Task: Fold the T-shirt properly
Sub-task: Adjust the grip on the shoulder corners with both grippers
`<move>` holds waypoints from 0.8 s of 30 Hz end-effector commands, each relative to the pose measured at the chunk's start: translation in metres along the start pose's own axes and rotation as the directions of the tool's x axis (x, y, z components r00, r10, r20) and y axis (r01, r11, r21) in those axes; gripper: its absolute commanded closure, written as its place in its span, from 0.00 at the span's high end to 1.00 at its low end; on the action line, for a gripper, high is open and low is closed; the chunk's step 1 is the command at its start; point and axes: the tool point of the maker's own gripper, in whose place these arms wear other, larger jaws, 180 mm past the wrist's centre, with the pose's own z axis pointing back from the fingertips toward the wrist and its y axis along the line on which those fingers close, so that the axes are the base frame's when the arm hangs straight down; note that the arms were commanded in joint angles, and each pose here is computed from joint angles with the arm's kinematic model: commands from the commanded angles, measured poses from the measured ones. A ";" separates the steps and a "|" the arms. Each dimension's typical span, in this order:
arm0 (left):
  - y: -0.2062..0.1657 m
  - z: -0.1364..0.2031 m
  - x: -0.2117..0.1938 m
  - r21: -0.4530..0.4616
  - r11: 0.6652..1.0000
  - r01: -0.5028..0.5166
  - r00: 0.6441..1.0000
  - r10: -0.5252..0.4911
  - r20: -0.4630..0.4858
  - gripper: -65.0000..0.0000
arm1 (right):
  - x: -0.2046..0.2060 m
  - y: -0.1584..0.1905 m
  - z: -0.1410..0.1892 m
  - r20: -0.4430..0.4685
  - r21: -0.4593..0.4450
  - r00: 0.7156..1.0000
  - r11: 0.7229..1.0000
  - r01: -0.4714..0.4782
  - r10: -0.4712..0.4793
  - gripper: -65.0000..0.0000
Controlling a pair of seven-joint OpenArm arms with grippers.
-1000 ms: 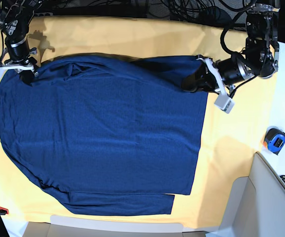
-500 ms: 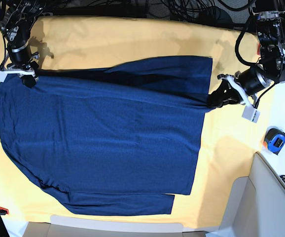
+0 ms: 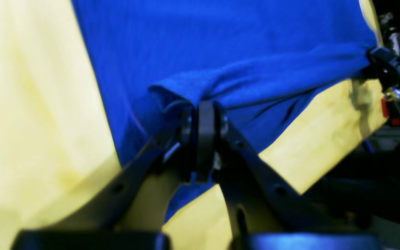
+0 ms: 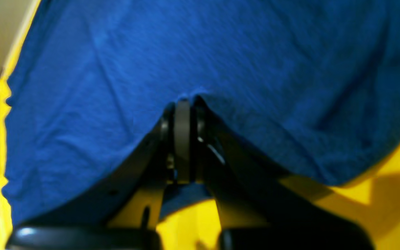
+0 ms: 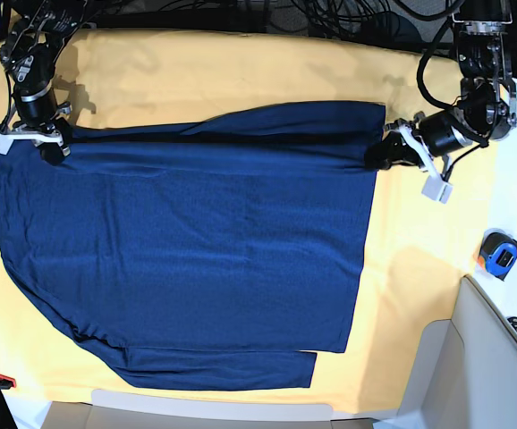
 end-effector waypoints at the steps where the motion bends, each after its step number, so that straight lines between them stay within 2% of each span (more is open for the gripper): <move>1: -0.002 0.001 0.007 -0.015 1.000 0.015 1.000 -0.015 0.018 0.00 | 0.009 0.001 0.001 0.028 0.010 1.000 1.000 -0.013 0.012 0.00; 4: -0.002 -0.007 -0.007 -0.027 1.000 -0.006 1.000 0.005 -0.030 0.04 | -0.001 -0.007 0.000 -0.032 -0.006 0.999 1.000 -0.014 0.014 0.04; 7: -0.001 -0.010 -0.021 -0.029 0.999 -0.019 0.996 0.017 -0.091 0.16 | -0.012 -0.009 -0.001 -0.117 -0.010 0.993 1.000 -0.014 0.013 0.20; 10: 0.000 -0.008 -0.023 -0.027 0.999 -0.017 0.994 0.014 -0.107 0.29 | -0.014 -0.008 -0.001 -0.127 -0.007 0.992 1.000 -0.015 0.014 0.33; 12: 0.000 -0.008 -0.022 -0.026 1.000 -0.016 0.994 0.013 -0.107 0.32 | -0.013 -0.009 0.000 -0.126 -0.009 0.992 1.000 -0.015 0.014 0.38; 15: 0.000 -0.008 -0.022 -0.026 1.000 -0.016 0.994 0.013 -0.107 0.32 | -0.010 -0.010 0.001 -0.121 -0.010 0.992 1.000 -0.018 0.017 0.39; 24: 0.000 -0.008 -0.024 -0.026 0.999 -0.018 0.994 0.015 -0.110 0.32 | 0.028 0.003 0.019 -0.051 0.007 0.986 0.988 -0.157 0.158 0.39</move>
